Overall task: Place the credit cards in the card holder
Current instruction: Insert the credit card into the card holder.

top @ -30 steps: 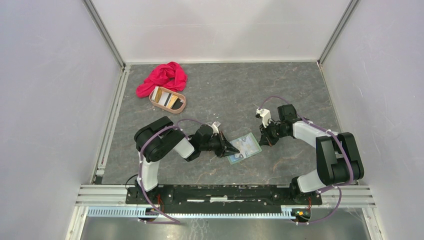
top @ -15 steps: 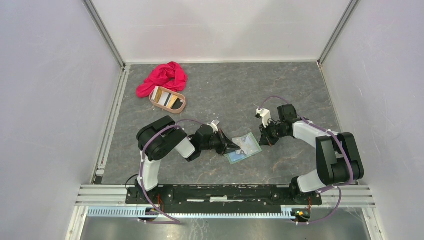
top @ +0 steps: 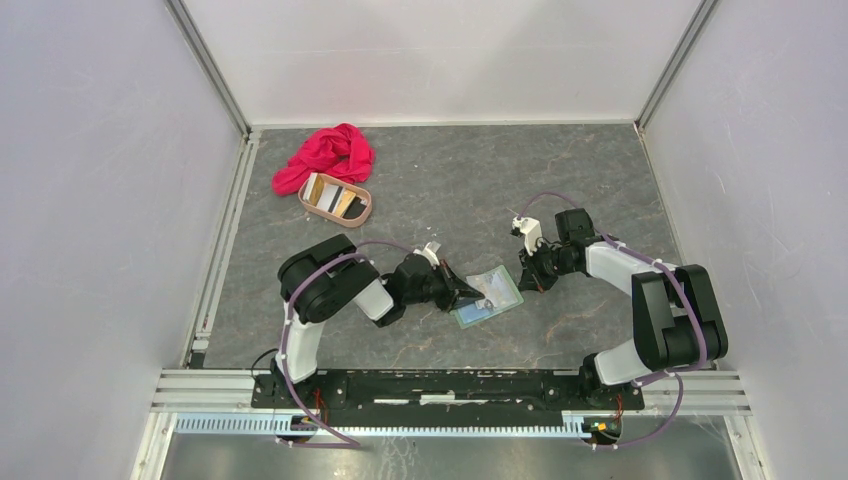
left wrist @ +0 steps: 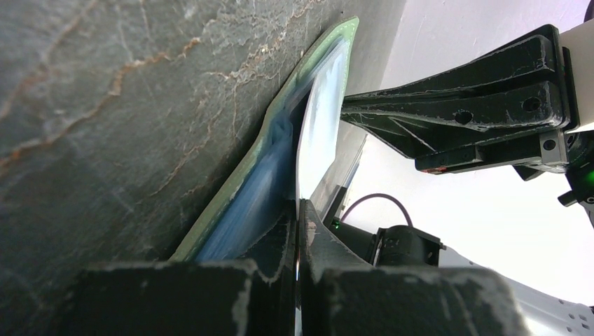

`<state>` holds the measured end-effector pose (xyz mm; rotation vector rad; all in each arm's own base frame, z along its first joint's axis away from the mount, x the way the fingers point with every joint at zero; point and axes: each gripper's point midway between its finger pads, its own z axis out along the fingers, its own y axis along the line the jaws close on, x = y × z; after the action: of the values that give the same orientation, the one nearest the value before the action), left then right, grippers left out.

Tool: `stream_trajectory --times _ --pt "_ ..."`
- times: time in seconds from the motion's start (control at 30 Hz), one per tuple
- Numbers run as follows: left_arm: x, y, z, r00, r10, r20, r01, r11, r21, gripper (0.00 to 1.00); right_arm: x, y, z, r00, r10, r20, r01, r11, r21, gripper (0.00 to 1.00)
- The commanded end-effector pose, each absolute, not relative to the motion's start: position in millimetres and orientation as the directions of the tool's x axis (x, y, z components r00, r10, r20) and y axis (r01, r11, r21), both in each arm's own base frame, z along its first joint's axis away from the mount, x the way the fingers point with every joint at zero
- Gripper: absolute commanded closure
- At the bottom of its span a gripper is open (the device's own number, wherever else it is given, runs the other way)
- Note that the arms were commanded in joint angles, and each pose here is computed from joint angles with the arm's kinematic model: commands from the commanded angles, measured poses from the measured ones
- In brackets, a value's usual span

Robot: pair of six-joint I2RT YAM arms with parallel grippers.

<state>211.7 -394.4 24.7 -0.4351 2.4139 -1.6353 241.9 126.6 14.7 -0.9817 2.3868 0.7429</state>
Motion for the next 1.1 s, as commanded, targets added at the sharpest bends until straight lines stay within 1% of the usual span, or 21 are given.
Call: stream_trajectory --times 0.0,0.5,0.73,0.97,1.07 --pt "208.9 -396.6 14.1 -0.926 -0.377 0.034 -0.181 0.362 -0.915 0.98 246.0 132.5 23.8 -0.624 -0.496 -0.603 -0.755 0.582 0.302 1.0" --pt "193.9 -409.4 15.0 -0.934 -0.354 0.058 -0.191 0.356 -0.915 0.98 246.2 132.5 24.1 -0.624 -0.495 -0.604 -0.755 0.583 0.302 1.0" --pt "200.2 -414.6 10.9 -0.927 -0.371 0.06 -0.2 0.352 -0.914 0.97 246.1 132.5 24.4 -0.623 -0.495 -0.606 -0.755 0.582 0.301 1.0" --pt "214.7 -418.6 12.1 -0.908 -0.418 0.033 -0.196 0.353 -0.915 0.97 246.0 133.0 25.6 -0.621 -0.494 -0.609 -0.756 0.58 0.302 1.0" --pt "219.6 -413.6 13.4 -0.895 -0.446 0.005 -0.188 0.367 -0.911 0.97 245.9 133.1 25.8 -0.62 -0.494 -0.609 -0.757 0.579 0.302 1.0"
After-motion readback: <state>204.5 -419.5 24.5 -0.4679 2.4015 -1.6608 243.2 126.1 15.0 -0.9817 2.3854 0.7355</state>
